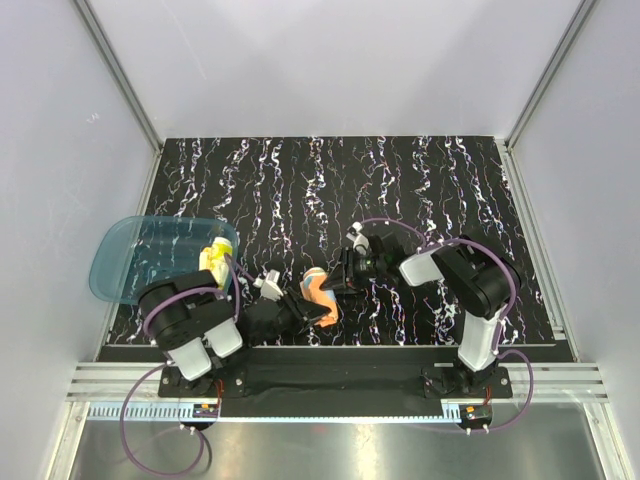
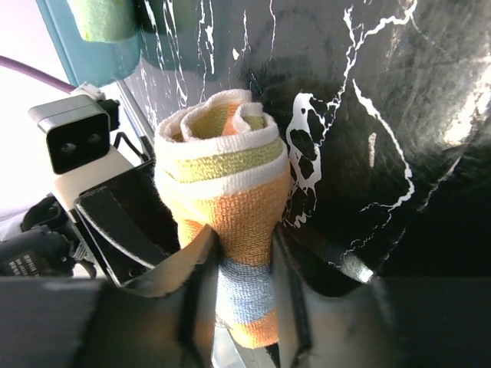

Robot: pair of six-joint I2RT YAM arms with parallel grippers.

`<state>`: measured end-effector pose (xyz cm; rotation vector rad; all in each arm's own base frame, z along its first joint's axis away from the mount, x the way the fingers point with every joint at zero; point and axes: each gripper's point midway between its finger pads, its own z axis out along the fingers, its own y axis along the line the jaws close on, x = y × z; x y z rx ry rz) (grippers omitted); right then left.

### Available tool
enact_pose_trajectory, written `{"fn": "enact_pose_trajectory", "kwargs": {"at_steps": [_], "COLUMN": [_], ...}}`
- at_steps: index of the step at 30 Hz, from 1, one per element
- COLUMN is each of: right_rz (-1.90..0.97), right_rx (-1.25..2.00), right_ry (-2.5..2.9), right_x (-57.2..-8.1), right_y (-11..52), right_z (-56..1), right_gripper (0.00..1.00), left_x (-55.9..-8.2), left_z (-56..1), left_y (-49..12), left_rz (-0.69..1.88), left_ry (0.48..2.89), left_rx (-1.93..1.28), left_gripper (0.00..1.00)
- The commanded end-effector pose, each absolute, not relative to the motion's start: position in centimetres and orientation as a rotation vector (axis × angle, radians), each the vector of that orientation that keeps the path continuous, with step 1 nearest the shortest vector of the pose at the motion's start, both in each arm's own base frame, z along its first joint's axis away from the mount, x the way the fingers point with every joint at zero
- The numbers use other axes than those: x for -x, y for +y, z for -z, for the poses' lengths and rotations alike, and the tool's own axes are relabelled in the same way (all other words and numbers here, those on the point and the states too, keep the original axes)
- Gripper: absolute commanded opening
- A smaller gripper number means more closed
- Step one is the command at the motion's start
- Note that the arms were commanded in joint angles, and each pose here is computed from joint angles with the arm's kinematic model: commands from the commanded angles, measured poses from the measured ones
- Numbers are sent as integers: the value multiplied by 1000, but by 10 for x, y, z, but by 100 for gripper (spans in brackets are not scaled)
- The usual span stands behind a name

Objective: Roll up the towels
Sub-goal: Roll the towel, then place the rolled towel into the container

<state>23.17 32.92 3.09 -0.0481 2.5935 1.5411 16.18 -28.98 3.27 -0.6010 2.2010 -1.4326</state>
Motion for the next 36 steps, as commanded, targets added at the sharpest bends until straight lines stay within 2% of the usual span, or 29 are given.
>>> {"fn": "enact_pose_trajectory", "kwargs": {"at_steps": [1,2,5,8,13,17,18,19,27,31,36], "right_rz": [-1530,-1503,-1243,-1072,-833,-729,-679,-647,-519,-536,-535], "right_rx": [59,45,69,133,105,90,80,80,67,84,105], "right_ry": [2620,2647,2735,2743,2800,2815,2812,2811,2803,2801,2811], "right_x": [-216,-214,-217,-228,-234,-235,-238,-239,-237,-233,-228], "right_y": [332,329,315,307,284,272,267,264,253,258,263], "right_z": [-22,-21,-9,-6,8,8,9,9,-1,-4,-3], "right_gripper": [30,28,24,23,22,21,21,22,21,21,21], "left_x": [-141,-141,-141,-141,-148,-154,-152,-155,-164,-170,-181], "left_z": [-10,-10,-11,-9,-7,-5,8,-8,-23,-24,-37], "left_y": [-265,-266,-269,-272,-283,-278,-260,-268,-238,-236,-263], "left_rz": [1384,1389,1400,1386,1261,1004,841,852,593,575,668], "left_ry": [2274,2273,2276,2295,2375,2456,2507,2475,2453,2426,2384], "left_rx": [581,577,568,533,446,347,351,327,307,317,275], "left_gripper": [22,32,48,56,63,70,72,75,80,79,79]}}
